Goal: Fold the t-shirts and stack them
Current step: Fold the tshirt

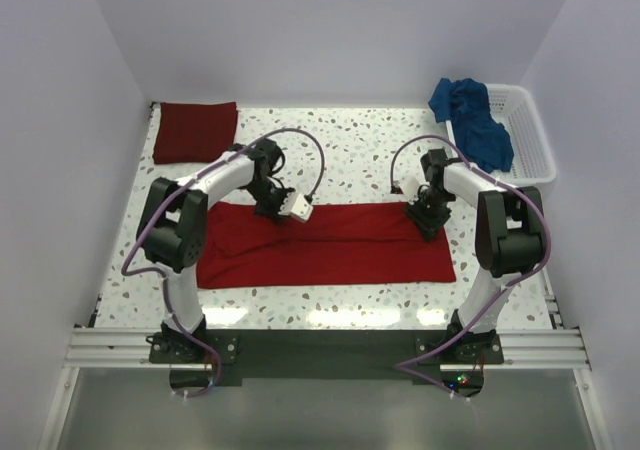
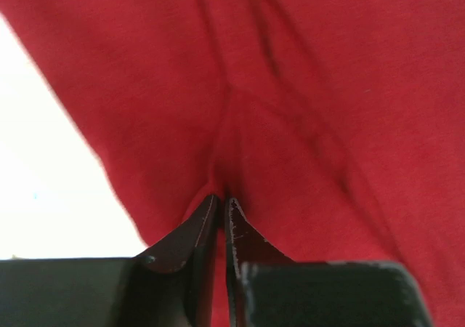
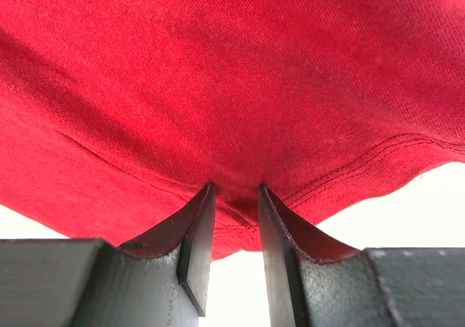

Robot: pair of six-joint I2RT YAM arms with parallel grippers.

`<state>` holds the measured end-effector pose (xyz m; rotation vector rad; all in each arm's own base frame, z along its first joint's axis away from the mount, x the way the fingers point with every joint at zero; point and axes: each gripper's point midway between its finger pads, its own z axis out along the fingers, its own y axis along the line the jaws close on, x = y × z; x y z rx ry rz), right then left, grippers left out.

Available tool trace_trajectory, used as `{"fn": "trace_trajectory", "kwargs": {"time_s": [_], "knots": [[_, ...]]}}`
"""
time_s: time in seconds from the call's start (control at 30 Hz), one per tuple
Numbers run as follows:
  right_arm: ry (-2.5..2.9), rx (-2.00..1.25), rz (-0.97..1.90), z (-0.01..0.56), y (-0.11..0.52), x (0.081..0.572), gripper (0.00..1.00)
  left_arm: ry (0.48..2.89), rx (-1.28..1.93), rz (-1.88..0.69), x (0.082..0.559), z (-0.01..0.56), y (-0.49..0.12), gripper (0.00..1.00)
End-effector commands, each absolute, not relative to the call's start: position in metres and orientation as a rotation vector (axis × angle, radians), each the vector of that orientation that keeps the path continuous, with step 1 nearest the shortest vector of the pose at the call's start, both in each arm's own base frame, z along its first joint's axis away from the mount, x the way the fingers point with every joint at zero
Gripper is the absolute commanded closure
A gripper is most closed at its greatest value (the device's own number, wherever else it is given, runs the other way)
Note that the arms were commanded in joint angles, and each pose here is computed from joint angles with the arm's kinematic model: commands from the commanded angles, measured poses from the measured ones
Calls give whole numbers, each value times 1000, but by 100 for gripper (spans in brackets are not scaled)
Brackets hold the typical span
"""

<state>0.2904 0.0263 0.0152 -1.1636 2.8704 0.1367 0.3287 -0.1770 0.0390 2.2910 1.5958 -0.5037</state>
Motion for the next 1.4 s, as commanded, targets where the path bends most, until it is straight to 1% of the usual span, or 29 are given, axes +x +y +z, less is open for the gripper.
{"fn": "trace_trajectory", "kwargs": {"time_s": [0.0, 0.13, 0.23, 0.5, 0.67, 0.77, 0.83, 0.9, 0.97, 1.0, 1.1, 1.2, 1.23, 1.3, 1.33, 1.37], "knots": [[2832, -1182, 141, 26, 30, 294, 66, 1499, 2344, -479, 320, 44, -184, 87], [2836, -1181, 141, 25, 30, 294, 66, 1482, 2361, -482, 314, 47, -189, 96], [2833, -1180, 139, 25, 30, 295, 67, 1441, 2348, -484, 308, 58, -197, 100], [2833, -1182, 142, 24, 30, 293, 67, 1312, 2378, -504, 280, 90, -220, 100], [2830, -1186, 146, 25, 30, 291, 67, 1277, 2428, -573, 254, 90, -228, 100], [2832, -1187, 150, 25, 30, 291, 66, 1274, 2441, -593, 248, 84, -232, 100], [2832, -1189, 153, 26, 30, 290, 65, 1283, 2440, -604, 248, 80, -234, 94], [2832, -1189, 155, 27, 31, 289, 64, 1294, 2438, -629, 246, 76, -236, 85], [2834, -1192, 156, 28, 30, 287, 62, 1308, 2438, -644, 243, 72, -238, 81], [2831, -1194, 158, 28, 31, 288, 62, 1317, 2438, -649, 241, 71, -237, 75], [2824, -1187, 183, 33, 33, 286, 60, 1357, 2409, -648, 238, 76, -235, 68], [2805, -1172, 215, 40, 39, 287, 60, 1457, 2305, -656, 237, 88, -232, 66], [2803, -1164, 245, 43, 43, 286, 60, 1533, 2238, -685, 235, 91, -230, 66], [2780, -1151, 256, 50, 48, 289, 60, 1619, 2065, -758, 240, 108, -223, 66], [2774, -1143, 259, 53, 50, 290, 60, 1757, 1912, -788, 248, 109, -209, 66], [2761, -1133, 272, 57, 54, 293, 61, 1780, 1805, -835, 247, 120, -207, 66]]}}
